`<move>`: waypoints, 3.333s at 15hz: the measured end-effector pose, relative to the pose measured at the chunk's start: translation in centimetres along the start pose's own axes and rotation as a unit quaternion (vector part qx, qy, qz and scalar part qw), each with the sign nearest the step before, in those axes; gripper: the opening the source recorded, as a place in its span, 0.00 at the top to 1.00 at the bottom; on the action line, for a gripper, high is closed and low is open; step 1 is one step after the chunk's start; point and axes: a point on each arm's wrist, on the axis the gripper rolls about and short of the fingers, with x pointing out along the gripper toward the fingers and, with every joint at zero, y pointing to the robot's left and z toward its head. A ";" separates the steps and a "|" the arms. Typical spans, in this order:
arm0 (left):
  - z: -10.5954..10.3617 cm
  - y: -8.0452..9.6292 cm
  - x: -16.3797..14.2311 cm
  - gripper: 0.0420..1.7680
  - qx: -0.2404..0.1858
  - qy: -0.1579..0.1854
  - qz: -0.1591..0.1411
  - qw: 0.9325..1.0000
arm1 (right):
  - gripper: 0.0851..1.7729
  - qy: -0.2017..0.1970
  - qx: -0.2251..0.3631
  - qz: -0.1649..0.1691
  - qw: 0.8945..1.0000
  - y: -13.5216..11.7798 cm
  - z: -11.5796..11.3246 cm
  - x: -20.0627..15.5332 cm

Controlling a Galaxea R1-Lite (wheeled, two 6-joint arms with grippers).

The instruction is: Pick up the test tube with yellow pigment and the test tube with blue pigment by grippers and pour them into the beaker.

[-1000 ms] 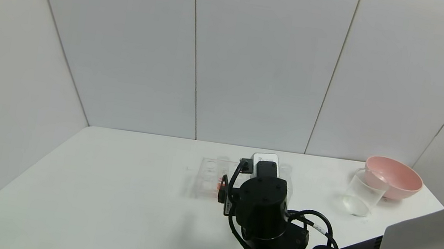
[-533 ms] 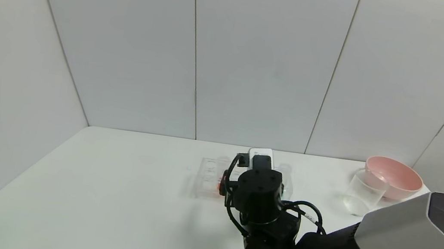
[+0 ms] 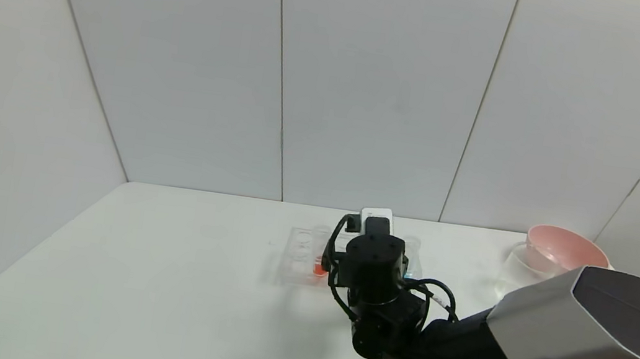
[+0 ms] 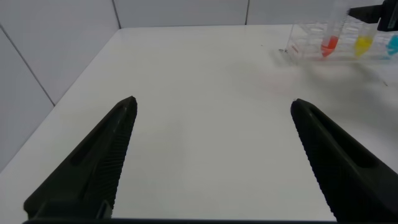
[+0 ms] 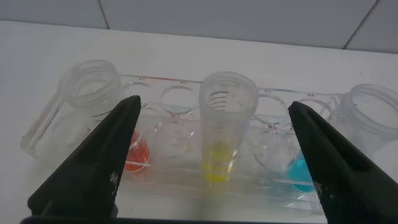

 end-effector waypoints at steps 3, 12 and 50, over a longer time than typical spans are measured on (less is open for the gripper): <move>0.0 0.0 0.0 0.00 0.000 0.000 0.000 1.000 | 0.04 0.001 0.000 0.000 1.000 -0.1 -0.2 0.4; 0.0 0.0 0.0 0.00 0.000 0.000 0.000 1.000 | 0.44 0.002 -0.001 0.000 1.000 -0.1 -0.4 0.4; 0.0 0.0 0.0 0.00 0.000 0.000 0.000 1.000 | 0.75 -0.006 -0.060 0.288 0.956 -15.1 7.6 -7.3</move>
